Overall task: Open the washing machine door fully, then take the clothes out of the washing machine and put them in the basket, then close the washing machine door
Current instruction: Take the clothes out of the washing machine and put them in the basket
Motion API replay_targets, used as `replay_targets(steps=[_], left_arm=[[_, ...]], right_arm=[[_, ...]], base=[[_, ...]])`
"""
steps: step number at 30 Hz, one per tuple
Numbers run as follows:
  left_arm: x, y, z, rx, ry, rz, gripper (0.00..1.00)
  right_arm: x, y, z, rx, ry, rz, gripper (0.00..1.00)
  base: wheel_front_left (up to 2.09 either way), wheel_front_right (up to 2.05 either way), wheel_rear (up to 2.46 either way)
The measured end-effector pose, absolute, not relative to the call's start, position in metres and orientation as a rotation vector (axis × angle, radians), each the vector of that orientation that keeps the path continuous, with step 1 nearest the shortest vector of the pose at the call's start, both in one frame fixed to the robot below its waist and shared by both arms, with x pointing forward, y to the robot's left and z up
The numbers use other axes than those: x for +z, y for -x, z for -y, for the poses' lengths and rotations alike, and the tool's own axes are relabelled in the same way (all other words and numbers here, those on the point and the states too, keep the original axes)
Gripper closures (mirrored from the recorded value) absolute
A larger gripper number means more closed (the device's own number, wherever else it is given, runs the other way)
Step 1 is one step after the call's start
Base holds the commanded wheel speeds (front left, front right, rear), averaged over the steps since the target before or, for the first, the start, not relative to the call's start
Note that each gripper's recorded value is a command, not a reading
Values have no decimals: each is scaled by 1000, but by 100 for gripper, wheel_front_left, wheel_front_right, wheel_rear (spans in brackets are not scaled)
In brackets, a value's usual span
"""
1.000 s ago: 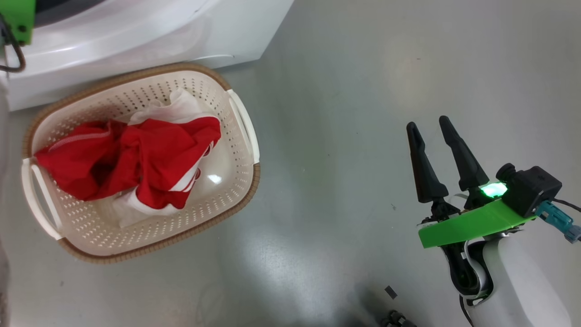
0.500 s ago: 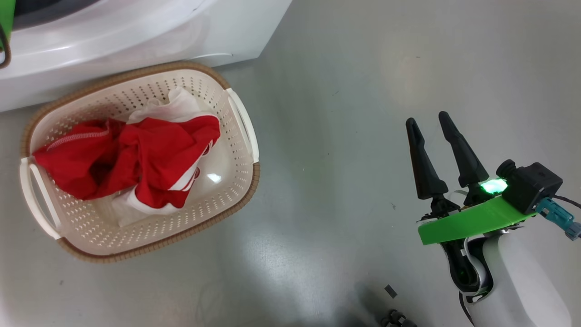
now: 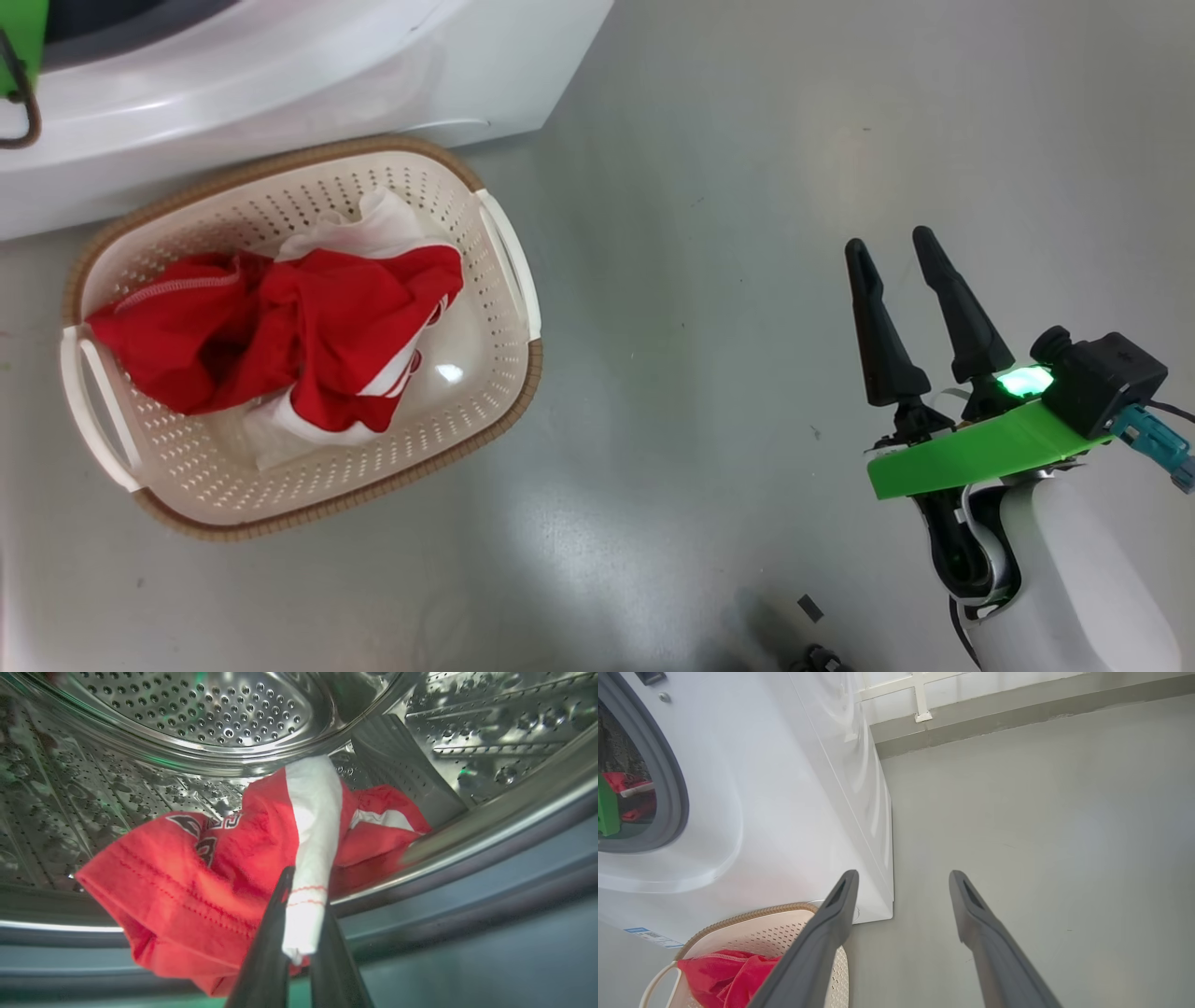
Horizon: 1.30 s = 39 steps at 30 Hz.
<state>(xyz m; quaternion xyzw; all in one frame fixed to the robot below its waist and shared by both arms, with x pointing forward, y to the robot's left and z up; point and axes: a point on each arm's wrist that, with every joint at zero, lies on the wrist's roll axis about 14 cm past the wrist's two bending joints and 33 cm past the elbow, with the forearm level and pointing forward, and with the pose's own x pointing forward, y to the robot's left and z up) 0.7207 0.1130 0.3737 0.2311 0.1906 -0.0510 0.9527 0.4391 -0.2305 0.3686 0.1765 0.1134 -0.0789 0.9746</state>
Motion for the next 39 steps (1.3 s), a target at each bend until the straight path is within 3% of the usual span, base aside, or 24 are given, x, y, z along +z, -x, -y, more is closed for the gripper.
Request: replay_targets(steps=[23, 39], left_arm=[[451, -692, -102, -64, -100, -91, 100], [503, -627, -109, -59, 97, 111, 100]], right_arm=[[394, -435, 225, -137, -358, -172, 0], [411, -432, 219, -109, -360, -133, 0]], base=[[0, 0, 0], [0, 0, 0]])
